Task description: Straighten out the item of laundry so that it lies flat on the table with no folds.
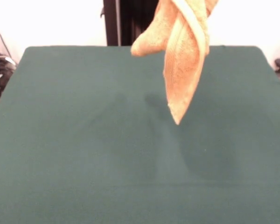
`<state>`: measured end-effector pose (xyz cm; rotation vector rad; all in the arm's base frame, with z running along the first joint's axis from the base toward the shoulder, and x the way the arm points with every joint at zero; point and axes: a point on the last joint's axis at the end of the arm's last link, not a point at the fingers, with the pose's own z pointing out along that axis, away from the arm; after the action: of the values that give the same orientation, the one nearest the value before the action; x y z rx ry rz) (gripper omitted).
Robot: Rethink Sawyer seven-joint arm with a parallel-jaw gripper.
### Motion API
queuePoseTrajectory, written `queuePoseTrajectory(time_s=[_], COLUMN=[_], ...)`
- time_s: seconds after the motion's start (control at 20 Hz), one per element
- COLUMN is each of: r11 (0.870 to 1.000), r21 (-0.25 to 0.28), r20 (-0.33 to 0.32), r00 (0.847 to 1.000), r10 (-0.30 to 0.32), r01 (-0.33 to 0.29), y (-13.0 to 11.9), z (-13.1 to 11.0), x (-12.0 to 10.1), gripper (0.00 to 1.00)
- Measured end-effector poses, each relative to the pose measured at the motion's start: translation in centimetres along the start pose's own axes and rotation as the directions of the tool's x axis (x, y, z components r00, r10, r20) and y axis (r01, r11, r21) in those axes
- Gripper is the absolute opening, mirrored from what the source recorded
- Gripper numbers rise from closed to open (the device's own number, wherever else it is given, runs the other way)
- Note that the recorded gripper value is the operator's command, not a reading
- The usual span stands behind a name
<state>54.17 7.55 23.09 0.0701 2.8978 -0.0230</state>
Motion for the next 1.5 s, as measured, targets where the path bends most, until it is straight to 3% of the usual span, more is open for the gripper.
queuePoseTrajectory(time_s=[0.75, 1.5], r11=[1.0, 1.0], r21=[-0.006, -0.005], r20=[-0.062, -0.061], r00=[0.998, 0.998], r10=[0.025, 0.027], r01=[-0.025, -0.027], y=[-0.3, -0.3], z=[0.3, 0.4], x=[3.7, 4.3], gripper=[0.0, 0.0])
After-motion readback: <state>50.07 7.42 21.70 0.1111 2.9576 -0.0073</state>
